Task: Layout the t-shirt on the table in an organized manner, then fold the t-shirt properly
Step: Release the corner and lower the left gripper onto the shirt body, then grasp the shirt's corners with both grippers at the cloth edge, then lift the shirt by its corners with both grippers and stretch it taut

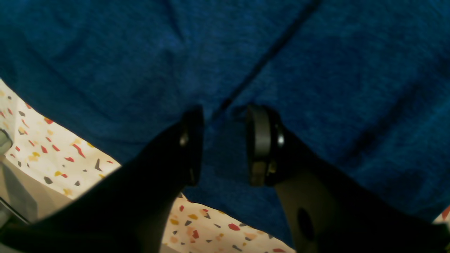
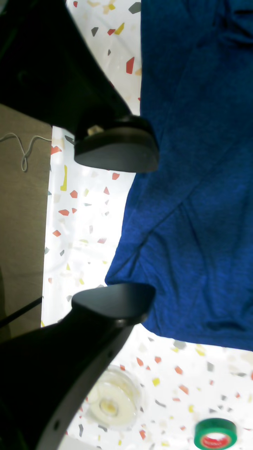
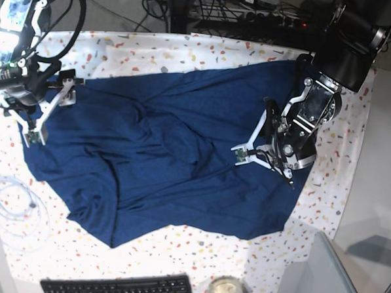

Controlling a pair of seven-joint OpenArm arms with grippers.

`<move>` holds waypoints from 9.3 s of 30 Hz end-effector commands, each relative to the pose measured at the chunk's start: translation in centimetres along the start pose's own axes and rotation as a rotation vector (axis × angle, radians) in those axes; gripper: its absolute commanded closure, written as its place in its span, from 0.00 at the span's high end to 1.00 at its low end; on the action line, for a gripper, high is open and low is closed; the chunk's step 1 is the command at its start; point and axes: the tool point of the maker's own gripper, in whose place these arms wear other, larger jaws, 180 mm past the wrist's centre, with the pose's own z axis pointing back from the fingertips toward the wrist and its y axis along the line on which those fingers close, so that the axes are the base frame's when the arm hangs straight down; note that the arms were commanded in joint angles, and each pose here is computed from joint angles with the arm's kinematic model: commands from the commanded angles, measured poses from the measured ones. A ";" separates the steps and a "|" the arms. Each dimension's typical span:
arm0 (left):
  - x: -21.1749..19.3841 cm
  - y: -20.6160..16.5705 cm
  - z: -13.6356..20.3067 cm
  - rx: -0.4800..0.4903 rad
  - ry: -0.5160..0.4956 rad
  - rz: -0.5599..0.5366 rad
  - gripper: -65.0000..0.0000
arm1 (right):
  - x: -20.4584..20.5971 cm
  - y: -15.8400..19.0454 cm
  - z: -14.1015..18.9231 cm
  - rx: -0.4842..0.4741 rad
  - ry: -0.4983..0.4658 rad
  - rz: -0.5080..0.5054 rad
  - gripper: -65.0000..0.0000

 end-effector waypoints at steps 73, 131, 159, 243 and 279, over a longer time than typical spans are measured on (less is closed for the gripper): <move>-13.8 -3.7 9.7 0.138 -0.415 1.055 0.56 | -0.4 0.5 -1.9 0.034 -0.028 -0.018 0.71; -18.2 -2.2 5.5 0.099 -0.816 1.676 0.99 | 0.1 0.3 -1.7 0.028 -0.047 -0.016 0.71; -10.7 -3.2 2.0 -0.095 -0.863 1.699 0.37 | -1.1 -5.0 0.4 0.065 -0.175 -0.400 0.72; -19.9 -6.7 11.8 0.181 -0.345 1.364 0.00 | -9.6 -5.7 -1.5 0.122 0.312 -0.887 0.00; -19.6 -3.8 14.2 0.216 -0.236 1.225 0.00 | -7.8 -6.9 -0.6 0.089 0.249 -0.844 0.01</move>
